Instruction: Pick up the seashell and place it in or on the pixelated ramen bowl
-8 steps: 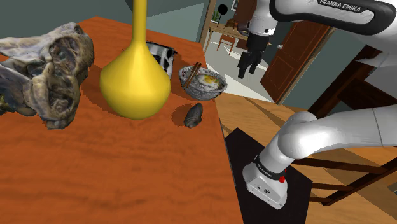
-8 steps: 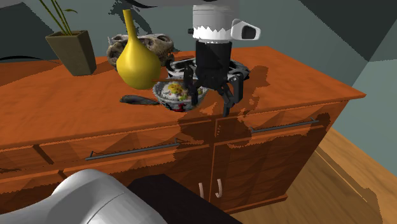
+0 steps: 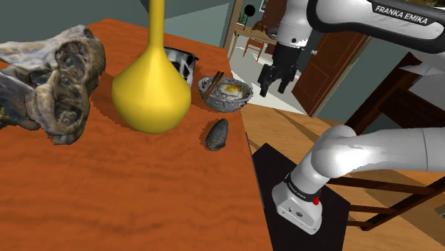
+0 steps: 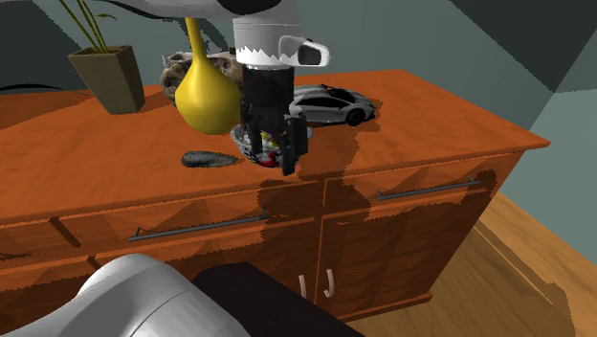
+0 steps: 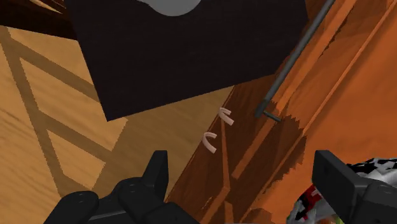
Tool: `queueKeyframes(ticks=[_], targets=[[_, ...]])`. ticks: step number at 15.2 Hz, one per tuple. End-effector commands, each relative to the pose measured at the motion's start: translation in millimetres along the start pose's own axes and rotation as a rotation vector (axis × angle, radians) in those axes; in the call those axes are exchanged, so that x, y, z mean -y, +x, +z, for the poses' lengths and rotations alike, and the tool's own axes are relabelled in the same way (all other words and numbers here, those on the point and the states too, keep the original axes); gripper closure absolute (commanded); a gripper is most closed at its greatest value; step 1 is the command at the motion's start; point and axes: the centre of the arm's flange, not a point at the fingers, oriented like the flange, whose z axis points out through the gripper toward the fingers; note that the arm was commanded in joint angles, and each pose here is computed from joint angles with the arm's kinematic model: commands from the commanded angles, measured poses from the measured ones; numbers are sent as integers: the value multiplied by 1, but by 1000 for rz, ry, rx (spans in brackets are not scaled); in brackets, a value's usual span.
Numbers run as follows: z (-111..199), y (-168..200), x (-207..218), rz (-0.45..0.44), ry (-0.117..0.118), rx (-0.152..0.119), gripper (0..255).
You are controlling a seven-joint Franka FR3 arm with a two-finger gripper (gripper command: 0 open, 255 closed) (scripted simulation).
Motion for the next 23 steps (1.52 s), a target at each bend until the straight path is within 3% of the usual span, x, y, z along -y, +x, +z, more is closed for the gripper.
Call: queueKeyframes(ticks=[1, 9, 17, 23], targets=[[4, -13, 22, 85, 7, -3, 0], [17, -42, 120, 396, 32, -21, 0], [26, -40, 222, 706, 57, -39, 0], [53, -39, 226, 713, 58, -40, 0]])
